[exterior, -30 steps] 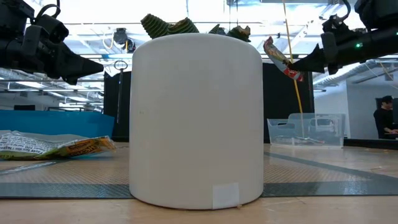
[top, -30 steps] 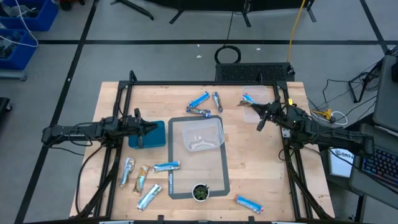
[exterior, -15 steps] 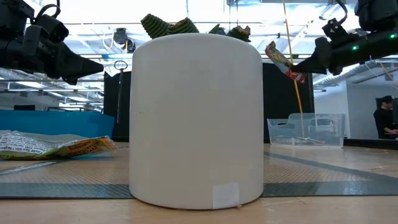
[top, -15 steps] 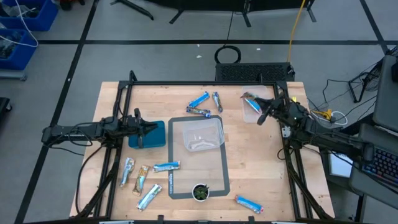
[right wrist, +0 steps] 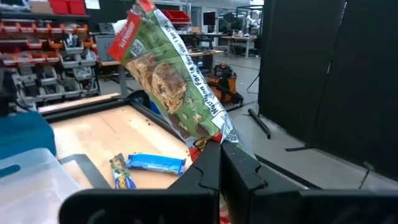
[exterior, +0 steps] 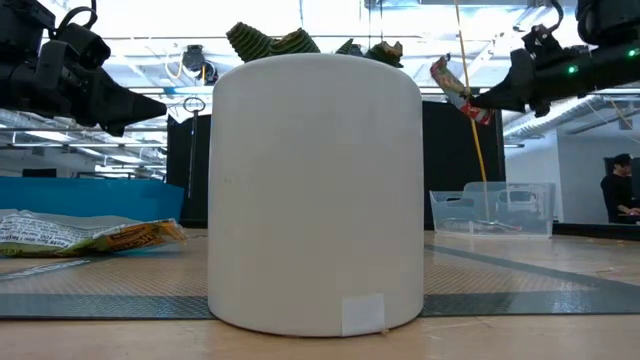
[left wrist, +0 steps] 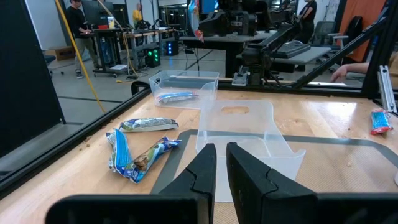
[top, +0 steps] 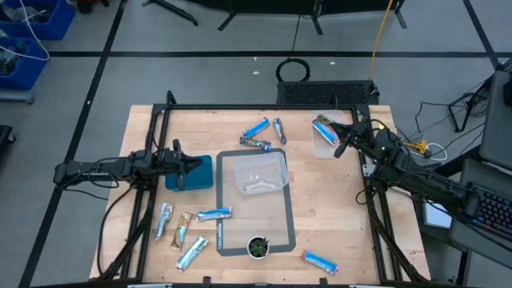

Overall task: Pick and place Granola Bars by type
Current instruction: Put the red granola bar into the right transparent bin

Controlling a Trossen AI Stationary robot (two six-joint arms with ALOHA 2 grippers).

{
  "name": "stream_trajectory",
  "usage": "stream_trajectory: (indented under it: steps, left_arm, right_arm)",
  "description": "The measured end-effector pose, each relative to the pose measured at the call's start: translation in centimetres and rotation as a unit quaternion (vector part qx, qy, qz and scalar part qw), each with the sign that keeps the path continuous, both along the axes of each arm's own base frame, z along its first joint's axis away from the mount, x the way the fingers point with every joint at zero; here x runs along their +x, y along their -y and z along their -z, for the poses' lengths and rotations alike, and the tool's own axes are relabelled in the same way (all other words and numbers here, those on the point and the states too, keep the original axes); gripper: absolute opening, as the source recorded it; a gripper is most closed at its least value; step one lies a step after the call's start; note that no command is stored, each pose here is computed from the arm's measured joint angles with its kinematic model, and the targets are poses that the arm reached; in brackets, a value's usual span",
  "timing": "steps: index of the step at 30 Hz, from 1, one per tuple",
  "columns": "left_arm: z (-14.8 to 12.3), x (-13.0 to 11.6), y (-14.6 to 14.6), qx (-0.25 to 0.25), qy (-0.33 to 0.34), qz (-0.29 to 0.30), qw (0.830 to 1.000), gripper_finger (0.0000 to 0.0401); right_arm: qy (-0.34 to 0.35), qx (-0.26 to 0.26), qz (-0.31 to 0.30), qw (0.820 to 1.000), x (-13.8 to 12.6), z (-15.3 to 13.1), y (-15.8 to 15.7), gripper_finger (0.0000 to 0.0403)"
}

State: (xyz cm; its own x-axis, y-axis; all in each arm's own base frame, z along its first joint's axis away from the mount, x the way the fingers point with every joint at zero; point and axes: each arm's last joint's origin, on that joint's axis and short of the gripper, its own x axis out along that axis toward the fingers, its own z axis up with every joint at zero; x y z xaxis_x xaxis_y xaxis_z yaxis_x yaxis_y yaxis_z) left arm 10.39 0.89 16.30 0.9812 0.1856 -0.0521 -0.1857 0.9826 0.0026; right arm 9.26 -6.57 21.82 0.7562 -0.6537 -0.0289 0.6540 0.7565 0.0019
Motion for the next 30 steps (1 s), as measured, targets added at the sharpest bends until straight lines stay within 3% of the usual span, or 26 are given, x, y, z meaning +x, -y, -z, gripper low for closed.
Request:
stream_trajectory:
  steps: [15,30]
  left_arm:
    - [0.0,0.0,0.0,0.0,0.0,0.0,1.0,0.0042]
    - [0.0,0.0,0.0,0.0,0.0,0.0,1.0,0.0042]
  right_arm:
    - [0.012,-0.001,0.024,1.0,-0.8,-4.4,0.1,0.0]
    - [-0.073,0.063,0.034,0.995,0.3,-6.6,1.1,0.0]
